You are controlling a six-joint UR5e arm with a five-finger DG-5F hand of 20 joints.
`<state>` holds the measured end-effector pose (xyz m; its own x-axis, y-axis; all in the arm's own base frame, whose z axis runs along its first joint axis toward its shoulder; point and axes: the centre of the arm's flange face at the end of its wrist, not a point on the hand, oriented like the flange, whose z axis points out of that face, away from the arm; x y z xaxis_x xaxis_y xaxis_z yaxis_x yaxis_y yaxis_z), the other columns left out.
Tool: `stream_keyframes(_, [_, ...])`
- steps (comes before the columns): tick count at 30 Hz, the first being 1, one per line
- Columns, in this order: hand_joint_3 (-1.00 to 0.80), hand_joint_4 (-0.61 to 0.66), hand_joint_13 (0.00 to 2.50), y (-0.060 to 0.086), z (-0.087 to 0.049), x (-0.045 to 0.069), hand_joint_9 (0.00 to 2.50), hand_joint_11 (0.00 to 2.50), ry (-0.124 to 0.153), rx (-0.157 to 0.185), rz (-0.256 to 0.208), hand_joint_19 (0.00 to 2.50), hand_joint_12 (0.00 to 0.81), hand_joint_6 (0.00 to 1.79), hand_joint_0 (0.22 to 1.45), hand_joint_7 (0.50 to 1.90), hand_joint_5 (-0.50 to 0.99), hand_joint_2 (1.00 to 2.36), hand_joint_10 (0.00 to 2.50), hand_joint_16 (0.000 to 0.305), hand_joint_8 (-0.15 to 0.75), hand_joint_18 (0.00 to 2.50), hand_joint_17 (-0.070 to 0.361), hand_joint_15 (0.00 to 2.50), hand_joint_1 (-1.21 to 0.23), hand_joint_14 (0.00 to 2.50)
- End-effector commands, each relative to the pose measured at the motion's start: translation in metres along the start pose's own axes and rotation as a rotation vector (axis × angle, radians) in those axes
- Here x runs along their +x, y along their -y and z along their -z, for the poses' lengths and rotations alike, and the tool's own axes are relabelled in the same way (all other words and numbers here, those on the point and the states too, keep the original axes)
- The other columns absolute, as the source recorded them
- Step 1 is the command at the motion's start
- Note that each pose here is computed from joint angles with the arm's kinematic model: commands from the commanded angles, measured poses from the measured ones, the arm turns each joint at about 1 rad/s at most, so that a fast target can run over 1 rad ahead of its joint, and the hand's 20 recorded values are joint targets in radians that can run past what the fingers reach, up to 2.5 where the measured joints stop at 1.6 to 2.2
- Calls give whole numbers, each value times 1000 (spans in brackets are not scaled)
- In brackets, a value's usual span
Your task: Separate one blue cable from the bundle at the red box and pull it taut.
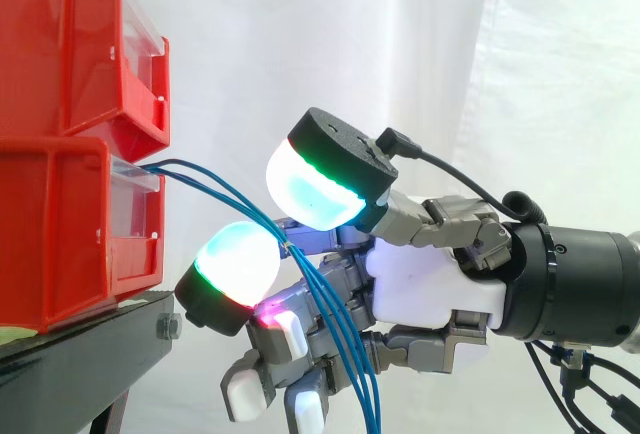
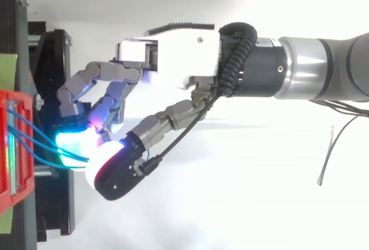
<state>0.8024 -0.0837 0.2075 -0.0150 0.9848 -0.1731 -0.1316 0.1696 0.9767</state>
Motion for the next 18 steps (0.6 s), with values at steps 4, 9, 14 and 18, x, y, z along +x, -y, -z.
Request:
stream_keyframes(4, [-500, 158, 800, 0, 0, 0, 964, 1010, 0, 0, -1, 670, 390, 773, 639, 1045, -154, 1000, 21, 50, 392, 866, 112, 541, -735, 19])
stream_keyframes(9, [-500, 171, 808, 0, 0, 0, 963, 1022, -2, 0, -1, 676, 394, 774, 597, 1049, -157, 1000, 20, 50, 392, 874, 113, 544, -748, 18])
stream_keyframes(14, [-500, 172, 811, 0, 1, 3, 965, 1008, -22, 7, -1, 676, 395, 773, 589, 1046, -158, 1000, 23, 50, 395, 878, 113, 546, -741, 19])
stream_keyframes(18, [-500, 174, 816, 1, 2, 7, 970, 1016, -36, 16, -1, 674, 393, 774, 589, 1036, -158, 1000, 20, 50, 396, 881, 113, 541, -727, 18])
